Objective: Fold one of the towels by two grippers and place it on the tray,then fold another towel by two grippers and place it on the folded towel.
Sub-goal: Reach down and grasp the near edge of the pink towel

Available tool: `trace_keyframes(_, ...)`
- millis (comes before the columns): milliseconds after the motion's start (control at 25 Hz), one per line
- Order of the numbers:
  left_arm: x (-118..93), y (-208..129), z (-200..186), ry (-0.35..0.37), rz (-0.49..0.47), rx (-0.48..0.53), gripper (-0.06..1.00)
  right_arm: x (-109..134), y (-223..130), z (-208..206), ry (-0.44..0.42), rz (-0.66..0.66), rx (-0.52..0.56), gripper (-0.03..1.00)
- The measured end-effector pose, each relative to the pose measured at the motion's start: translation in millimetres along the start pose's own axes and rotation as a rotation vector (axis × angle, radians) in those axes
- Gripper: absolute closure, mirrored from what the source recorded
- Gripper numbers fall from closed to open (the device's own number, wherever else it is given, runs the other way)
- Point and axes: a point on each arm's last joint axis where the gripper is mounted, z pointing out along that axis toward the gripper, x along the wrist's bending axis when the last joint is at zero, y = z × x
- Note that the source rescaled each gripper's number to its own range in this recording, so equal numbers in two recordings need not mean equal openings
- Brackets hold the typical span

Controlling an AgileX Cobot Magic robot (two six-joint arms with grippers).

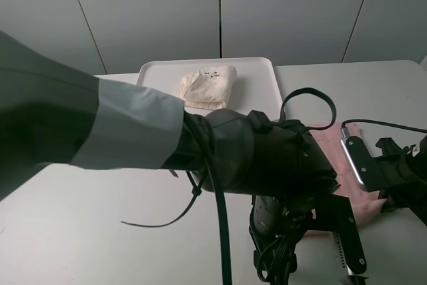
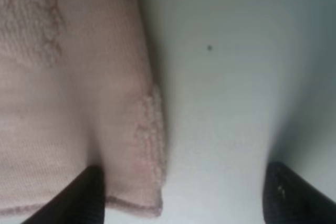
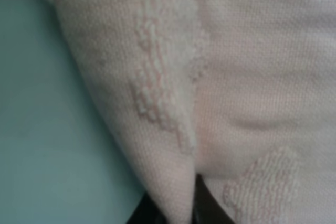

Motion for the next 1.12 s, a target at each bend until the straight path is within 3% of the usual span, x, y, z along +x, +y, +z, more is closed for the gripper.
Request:
trace_keyframes(400,1,1,0,0.008,-0.003,-0.008,0.15,0,0,0,0.0,0.0,0.0,0.95)
trace_keyframes(520,1,2,0,0.011,-0.008,-0.018,0.19,0,0,0,0.0,0.0,0.0,0.95)
trace_keyframes(880,3,4,0,0.032,-0.024,-0.042,0.56,0,0,0,0.0,0.002,-0.001,0.95)
trace_keyframes(960,5,4,0,0.056,-0.031,-0.04,0.69,0,0,0,0.0,0.002,-0.001,0.95)
trace_keyframes(1040,9,3,0,0.095,-0.051,-0.035,0.89,0,0,0,0.0,0.002,-0.001,0.95)
trace_keyframes(1120,12,2,0,0.131,-0.053,-0.027,0.93,0,0,0,0.0,0.006,-0.003,0.95)
